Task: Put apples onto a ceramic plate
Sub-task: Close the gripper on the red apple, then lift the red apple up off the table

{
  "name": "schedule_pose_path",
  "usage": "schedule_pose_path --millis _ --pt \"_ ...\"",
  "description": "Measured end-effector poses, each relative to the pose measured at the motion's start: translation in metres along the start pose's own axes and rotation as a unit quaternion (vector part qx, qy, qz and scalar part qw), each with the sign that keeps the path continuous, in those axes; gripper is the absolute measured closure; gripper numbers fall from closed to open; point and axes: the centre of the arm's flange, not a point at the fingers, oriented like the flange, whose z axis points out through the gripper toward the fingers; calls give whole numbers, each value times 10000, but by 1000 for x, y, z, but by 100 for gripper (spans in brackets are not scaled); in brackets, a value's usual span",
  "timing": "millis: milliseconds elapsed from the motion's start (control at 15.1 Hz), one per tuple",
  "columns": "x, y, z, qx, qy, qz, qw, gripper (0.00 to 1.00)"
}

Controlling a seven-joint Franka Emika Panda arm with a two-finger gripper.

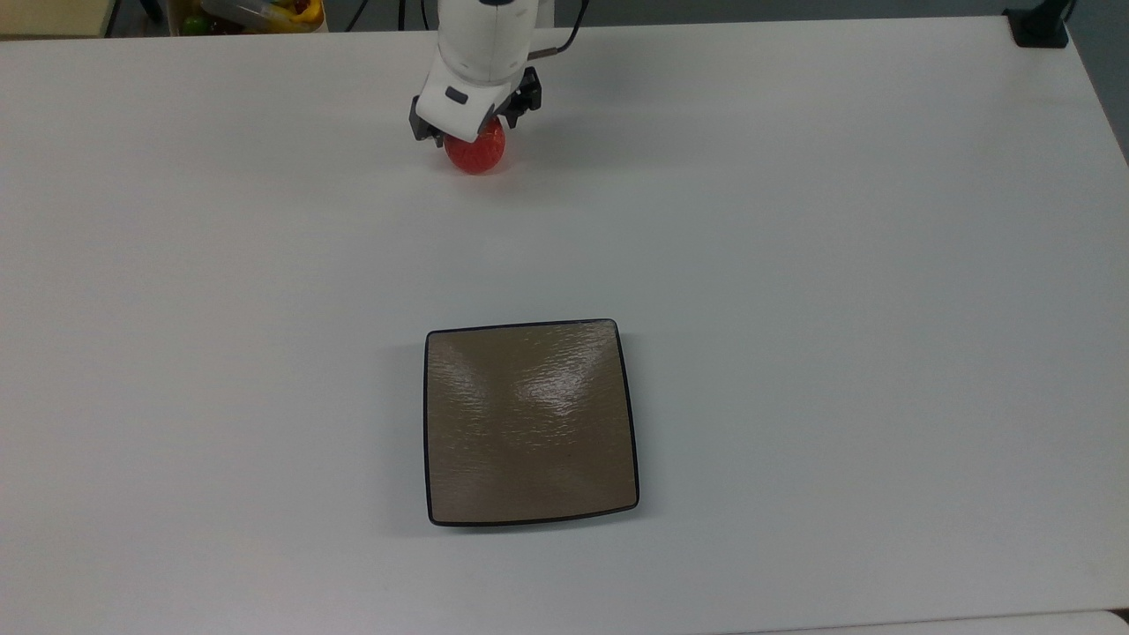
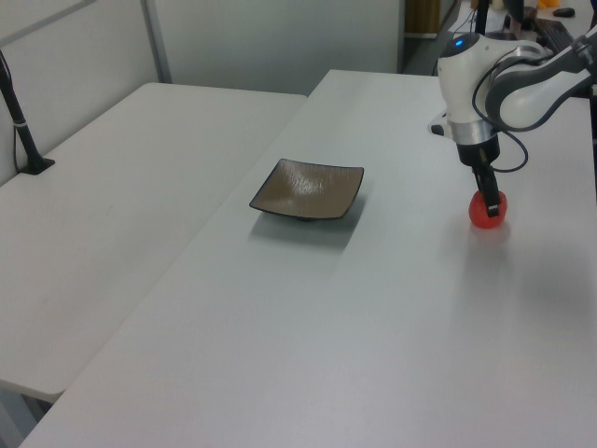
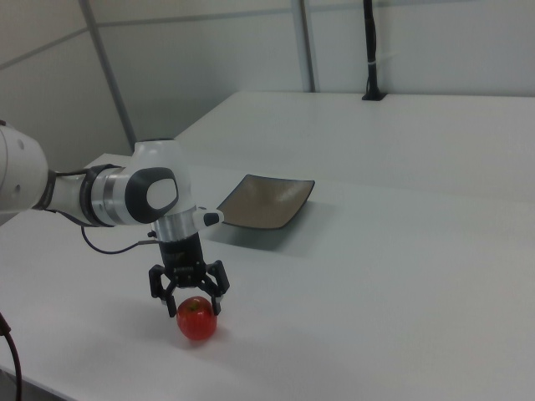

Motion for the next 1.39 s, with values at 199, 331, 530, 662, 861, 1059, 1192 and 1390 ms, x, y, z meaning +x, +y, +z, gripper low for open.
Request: schedule_pose_path --millis 199,331,530,662,861,1059,1192,1390 --pt "4 -2 13 -234 -188 -196 9994 0" --pt "6 -6 19 -267 -259 -273 9989 0" --pt "8 -9 25 -261 -319 -311 9987 4" --pt "9 -9 26 -259 -327 -313 9986 17" --pt "8 -9 25 -261 -320 -311 9987 22" --pt "8 -9 25 -262 -318 -311 9987 22" --pt "8 -7 22 -269 -283 -291 9988 22" --pt "4 1 -3 -265 -242 -172 9992 22"
